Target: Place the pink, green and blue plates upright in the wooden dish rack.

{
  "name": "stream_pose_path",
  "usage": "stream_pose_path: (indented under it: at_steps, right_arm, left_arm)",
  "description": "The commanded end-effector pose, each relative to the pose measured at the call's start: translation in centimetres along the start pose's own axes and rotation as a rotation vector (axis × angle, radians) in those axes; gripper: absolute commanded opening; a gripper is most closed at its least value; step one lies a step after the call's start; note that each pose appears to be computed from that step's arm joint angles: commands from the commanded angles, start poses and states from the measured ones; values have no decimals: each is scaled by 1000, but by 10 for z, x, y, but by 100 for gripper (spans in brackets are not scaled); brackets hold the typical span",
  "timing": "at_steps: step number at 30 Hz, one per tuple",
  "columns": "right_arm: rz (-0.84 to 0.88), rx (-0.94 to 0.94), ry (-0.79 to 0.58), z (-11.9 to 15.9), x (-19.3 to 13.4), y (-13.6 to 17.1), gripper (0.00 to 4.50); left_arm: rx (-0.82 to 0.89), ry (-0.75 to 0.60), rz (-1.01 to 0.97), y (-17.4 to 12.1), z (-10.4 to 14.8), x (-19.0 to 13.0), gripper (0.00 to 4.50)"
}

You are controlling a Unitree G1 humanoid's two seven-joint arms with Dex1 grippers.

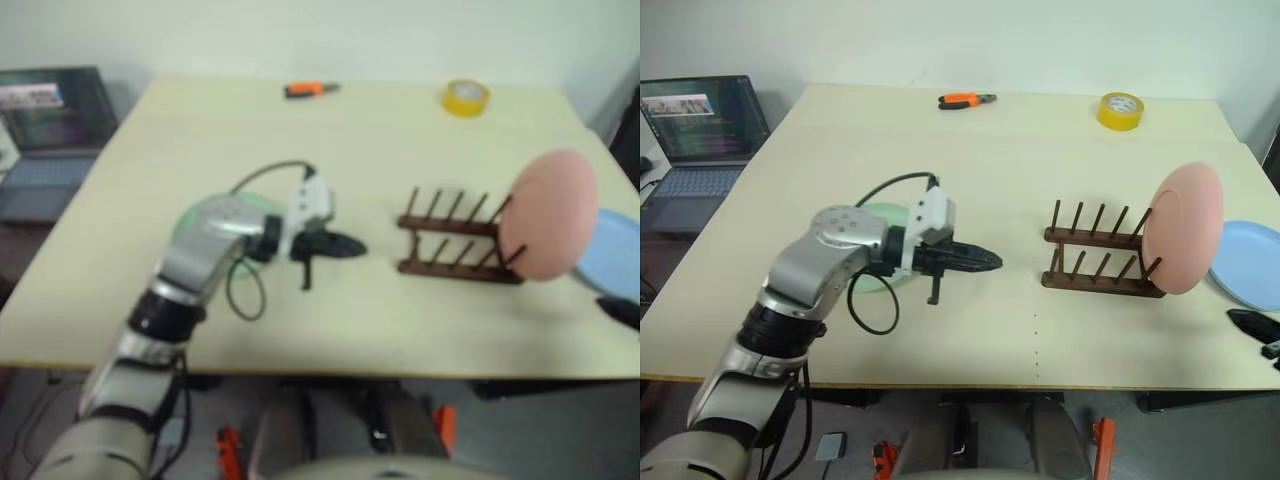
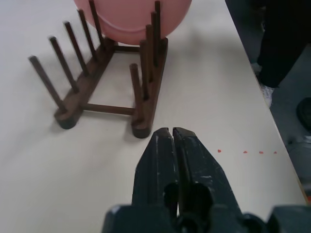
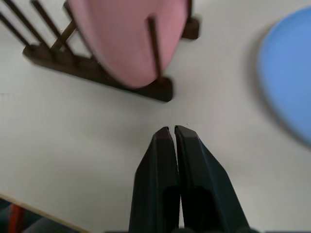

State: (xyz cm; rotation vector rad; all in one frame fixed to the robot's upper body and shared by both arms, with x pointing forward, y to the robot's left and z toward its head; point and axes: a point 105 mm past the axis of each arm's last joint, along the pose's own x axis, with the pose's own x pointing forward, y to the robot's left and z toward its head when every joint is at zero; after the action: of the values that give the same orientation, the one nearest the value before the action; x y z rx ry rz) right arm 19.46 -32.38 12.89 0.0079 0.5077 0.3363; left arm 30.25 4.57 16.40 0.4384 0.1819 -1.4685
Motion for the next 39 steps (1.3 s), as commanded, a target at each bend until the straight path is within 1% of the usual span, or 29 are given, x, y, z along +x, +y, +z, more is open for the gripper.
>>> stream_pose_path:
  at_steps: [1, 4, 7, 10, 15, 18, 21, 28, 32, 35, 39]
  right_arm:
    - [34, 5, 18, -8, 16, 14, 3]
    - [45, 27, 20, -15, 36, 22, 3]
    - [26, 26, 32, -19, 50, 23, 3]
    - [30, 33, 30, -24, 69, 31, 3]
    - [20, 33, 37, -32, 87, 35, 3]
    - [-15, 28, 10, -29, 95, 30, 3]
    - [-46, 20, -13, -25, 100, 25, 3]
    - [-87, 11, -42, -25, 106, 22, 3]
    - [-86, 7, -51, -24, 109, 25, 3]
    - [-63, 18, -45, -25, 103, 26, 3]
    - [10, 19, 22, -39, 89, 32, 3]
  left_arm:
    - [8, 30, -34, -12, -6, 16, 4]
    - [-50, 43, -6, -10, -19, 35, 4]
    - [-96, 31, 4, -8, -21, 43, 4]
    - [-117, 48, 3, -10, -30, 58, 4]
    - [-147, 39, 4, -8, -34, 73, 4]
    - [-151, 37, -1, -10, -34, 82, 4]
    - [-158, 29, -8, -13, -33, 87, 4]
    - [-173, 9, -1, -15, -29, 97, 4]
    - [-174, 12, 8, -14, -29, 99, 4]
    - [-173, 15, 12, -13, -30, 99, 4]
    - [-178, 29, 25, -9, -35, 97, 4]
